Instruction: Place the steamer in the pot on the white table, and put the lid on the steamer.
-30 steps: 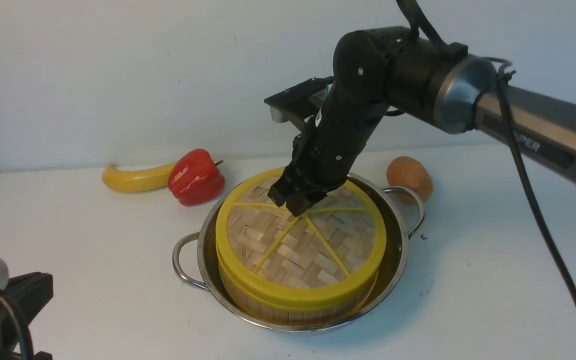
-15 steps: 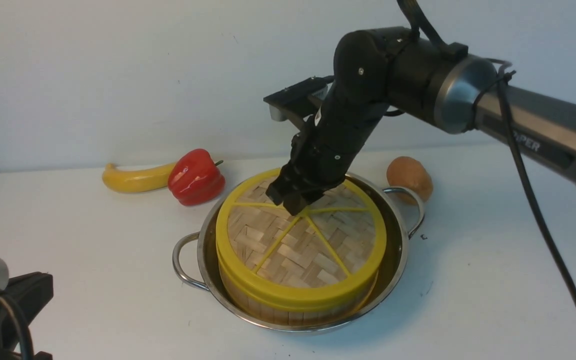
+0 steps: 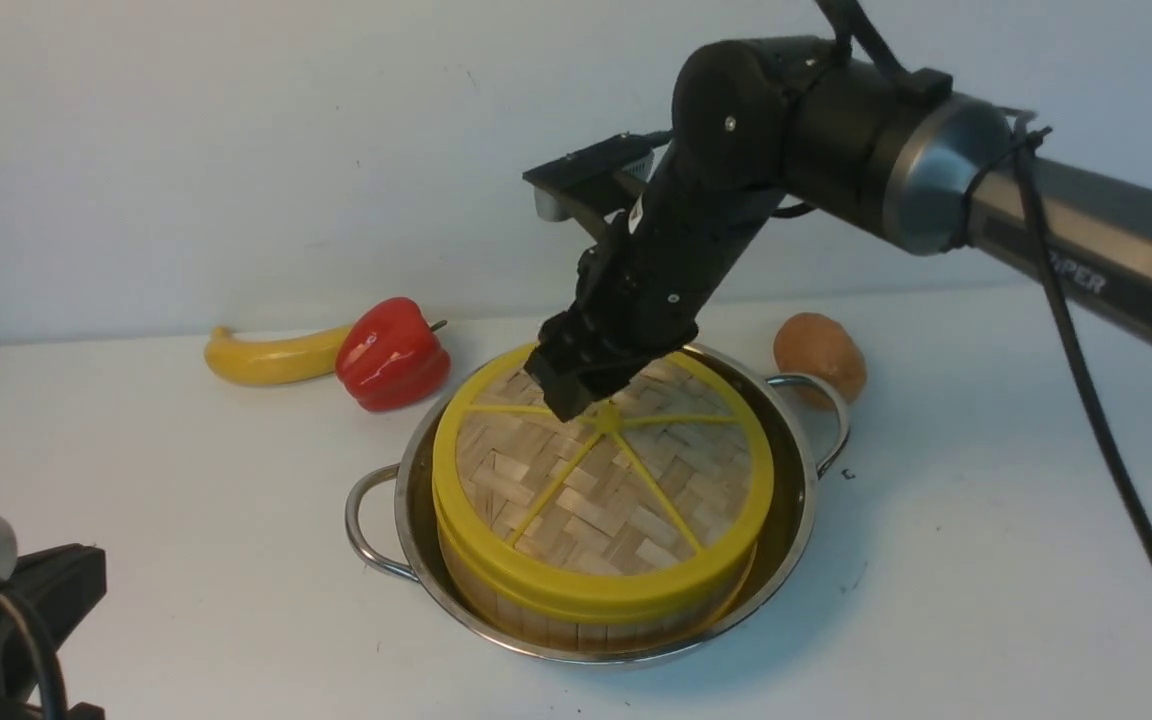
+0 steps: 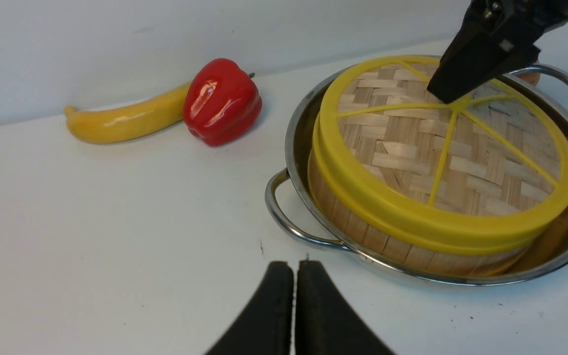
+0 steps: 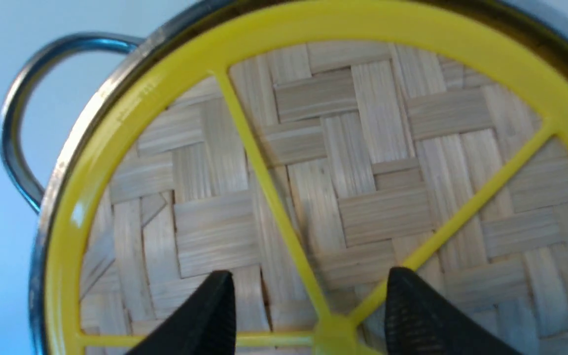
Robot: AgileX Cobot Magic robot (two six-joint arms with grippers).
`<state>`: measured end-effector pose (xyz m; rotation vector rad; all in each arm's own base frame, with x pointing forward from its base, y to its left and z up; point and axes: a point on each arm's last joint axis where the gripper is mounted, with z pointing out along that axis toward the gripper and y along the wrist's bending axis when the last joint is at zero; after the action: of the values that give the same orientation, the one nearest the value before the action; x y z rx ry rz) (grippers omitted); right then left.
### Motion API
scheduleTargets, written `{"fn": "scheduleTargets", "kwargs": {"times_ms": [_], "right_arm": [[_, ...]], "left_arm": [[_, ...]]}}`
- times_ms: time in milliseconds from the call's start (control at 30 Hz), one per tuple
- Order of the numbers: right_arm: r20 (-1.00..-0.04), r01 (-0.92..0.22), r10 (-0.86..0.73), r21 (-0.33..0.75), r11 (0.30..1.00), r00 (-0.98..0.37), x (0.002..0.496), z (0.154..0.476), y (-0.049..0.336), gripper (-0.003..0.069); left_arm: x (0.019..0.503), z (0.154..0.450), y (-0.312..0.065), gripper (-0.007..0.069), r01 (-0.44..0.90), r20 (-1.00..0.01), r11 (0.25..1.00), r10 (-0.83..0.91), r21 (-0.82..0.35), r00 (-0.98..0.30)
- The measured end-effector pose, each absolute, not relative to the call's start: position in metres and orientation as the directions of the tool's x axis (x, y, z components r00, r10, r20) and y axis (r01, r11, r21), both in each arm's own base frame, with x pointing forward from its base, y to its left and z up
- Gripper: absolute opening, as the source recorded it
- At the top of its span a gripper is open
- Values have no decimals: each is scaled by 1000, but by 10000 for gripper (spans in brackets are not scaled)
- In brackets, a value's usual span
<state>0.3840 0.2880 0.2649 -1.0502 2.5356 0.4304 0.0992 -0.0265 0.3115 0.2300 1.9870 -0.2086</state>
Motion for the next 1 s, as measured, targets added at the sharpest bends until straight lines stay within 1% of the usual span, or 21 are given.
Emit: {"fn": "scheduleTargets", "kwargs": {"times_ms": [167,233,267,300,333,367,400,433,467,500,567,600,633,667,700,733,800,867,1000], "right_arm": [[-527,-727,-594,65,684,-607,367,324,271,413],[-590,-726,-578,20,688,-564,353,361,258,407],[-596,-726,-575,18,688,-560,352,365,257,407],[-626,-724,-567,-8,690,-535,344,383,250,396],[-662,-716,-559,-48,697,-499,333,406,239,373],[-709,-696,-541,-98,711,-453,316,436,223,344],[-708,-693,-542,-103,713,-453,317,436,223,339],[-746,-660,-524,-153,735,-411,299,462,205,295],[-767,-626,-513,-191,756,-385,285,479,191,244],[-776,-604,-512,-219,767,-368,276,488,181,221],[-788,-547,-509,-272,792,-346,254,502,157,133],[-788,-542,-510,-277,794,-344,251,503,155,125],[-783,-512,-520,-309,801,-341,238,505,141,73],[-774,-496,-529,-327,804,-347,229,503,132,39],[-757,-483,-543,-345,805,-363,219,495,122,10],[-744,-480,-553,-355,802,-375,213,489,117,-1],[-715,-479,-570,-364,798,-405,203,473,109,-6],[-694,-481,-579,-367,796,-428,192,450,101,-6],[-745,-442,-531,-349,826,-404,169,406,84,-5]], "left_arm": [[100,313,-26,-1,253,-919,967,67,-36,-387],[101,315,-25,-1,250,-930,968,78,-16,-360],[101,316,-25,-1,249,-931,968,79,-13,-357],[102,316,-25,-1,247,-934,969,86,-3,-347],[103,318,-24,-1,241,-940,970,106,26,-324],[105,319,-23,-1,237,-942,970,124,50,-311],[105,319,-23,-1,236,-943,970,127,54,-308],[108,319,-22,-1,232,-942,970,147,77,-302],[110,318,-22,-1,230,-940,969,164,96,-299],[112,318,-22,-1,229,-937,967,177,109,-301],[117,315,-23,-1,229,-930,966,188,118,-316],[117,315,-23,-1,229,-930,966,188,118,-316],[120,313,-23,-1,226,-934,967,186,120,-303],[122,310,-23,-1,223,-938,968,180,116,-296],[123,305,-24,-1,217,-944,971,164,103,-286],[124,300,-24,-1,213,-948,973,149,90,-283],[125,292,-24,-1,202,-958,978,105,51,-269],[125,280,-24,-1,188,-962,982,51,-1,-268],[123,258,-22,-1,151,-961,985,-38,-82,-273]]}}
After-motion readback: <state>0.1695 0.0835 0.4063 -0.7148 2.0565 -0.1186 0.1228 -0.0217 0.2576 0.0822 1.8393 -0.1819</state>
